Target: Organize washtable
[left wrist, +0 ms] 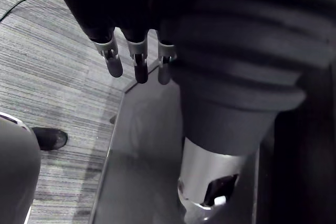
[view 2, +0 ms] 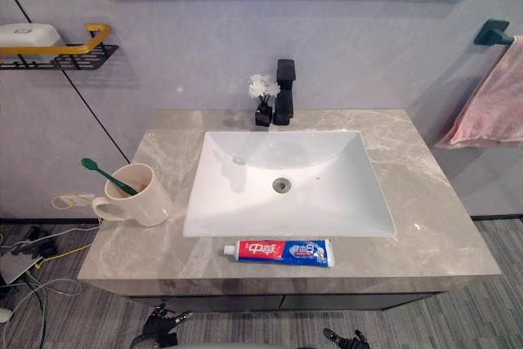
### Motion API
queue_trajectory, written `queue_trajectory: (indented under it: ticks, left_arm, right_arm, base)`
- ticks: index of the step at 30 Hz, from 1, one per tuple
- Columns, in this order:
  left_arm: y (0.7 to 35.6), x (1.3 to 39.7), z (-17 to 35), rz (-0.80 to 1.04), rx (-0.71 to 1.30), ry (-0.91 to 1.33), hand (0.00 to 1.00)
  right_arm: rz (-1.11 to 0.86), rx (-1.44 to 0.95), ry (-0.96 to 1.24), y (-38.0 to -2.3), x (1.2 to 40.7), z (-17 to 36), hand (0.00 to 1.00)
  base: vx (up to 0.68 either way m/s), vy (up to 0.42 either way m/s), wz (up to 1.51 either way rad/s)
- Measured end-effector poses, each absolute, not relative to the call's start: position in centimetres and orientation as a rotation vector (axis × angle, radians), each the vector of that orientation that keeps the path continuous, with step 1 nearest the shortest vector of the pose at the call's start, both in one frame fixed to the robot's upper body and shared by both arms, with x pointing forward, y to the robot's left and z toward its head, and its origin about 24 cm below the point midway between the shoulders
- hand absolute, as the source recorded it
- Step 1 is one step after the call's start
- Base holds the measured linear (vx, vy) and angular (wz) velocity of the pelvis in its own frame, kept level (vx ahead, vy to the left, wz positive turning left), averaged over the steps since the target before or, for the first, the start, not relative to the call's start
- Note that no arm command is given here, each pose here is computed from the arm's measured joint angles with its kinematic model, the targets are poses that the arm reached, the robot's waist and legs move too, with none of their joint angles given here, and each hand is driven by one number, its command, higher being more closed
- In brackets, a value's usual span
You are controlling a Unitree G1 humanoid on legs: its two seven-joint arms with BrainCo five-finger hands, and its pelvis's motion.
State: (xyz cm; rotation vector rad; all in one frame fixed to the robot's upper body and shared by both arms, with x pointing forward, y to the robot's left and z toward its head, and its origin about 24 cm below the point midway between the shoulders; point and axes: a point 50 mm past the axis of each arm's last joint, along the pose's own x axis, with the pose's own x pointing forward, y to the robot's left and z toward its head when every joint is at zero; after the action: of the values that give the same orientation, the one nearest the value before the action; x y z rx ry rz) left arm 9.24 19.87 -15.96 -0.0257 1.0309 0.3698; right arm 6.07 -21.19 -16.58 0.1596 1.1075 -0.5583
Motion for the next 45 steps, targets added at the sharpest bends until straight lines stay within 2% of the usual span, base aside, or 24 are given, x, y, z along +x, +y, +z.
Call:
queue_trajectory:
  ticks: [17, 28, 31, 37, 39, 42, 43, 45]
  left_arm:
    - [19.5, 9.8, -16.0, 0.285, 0.000, 1.040, 0.00]
    - [20.3, 9.7, -15.9, 0.304, -0.025, 1.036, 0.00]
    - [22.4, 8.6, -15.8, 0.447, -0.082, 1.039, 0.00]
    - [31.1, 7.2, -13.0, 0.832, -0.136, 0.890, 0.00]
    - [34.1, 8.2, -10.7, 0.932, -0.127, 0.745, 0.00]
    - [36.3, 10.6, -6.6, 0.957, -0.062, 0.515, 0.00]
    - [36.5, 11.3, -5.5, 0.958, -0.042, 0.454, 0.00]
    - [36.6, 14.4, 0.1, 0.935, 0.017, 0.162, 0.00]
  right_arm:
    - [-0.602, 0.246, 1.128, -21.3, 4.8, -16.8, 0.00]
    - [-0.677, 0.299, 1.144, -22.0, 3.8, -16.9, 0.00]
    - [-0.737, 0.325, 1.134, -22.8, 3.4, -16.8, 0.00]
    - [-0.816, 0.340, 1.113, -24.3, 2.6, -16.5, 0.00]
    - [-0.817, 0.336, 1.097, -24.5, 2.7, -16.3, 0.00]
    - [-0.813, 0.335, 1.065, -24.4, 3.0, -16.1, 0.00]
    - [-0.813, 0.338, 1.062, -24.3, 3.0, -16.1, 0.00]
    - [-0.817, 0.353, 1.068, -23.7, 2.5, -16.2, 0.00]
  base:
    - [0.00, -0.009, 0.05]
    - [-0.03, -0.015, 0.00]
    - [0.00, -0.007, 0.02]
    - [-0.02, -0.028, 0.16]
    - [-0.03, -0.022, 0.23]
    - [-0.02, -0.019, 0.15]
    - [-0.01, -0.018, 0.17]
    - [0.00, -0.032, 0.28]
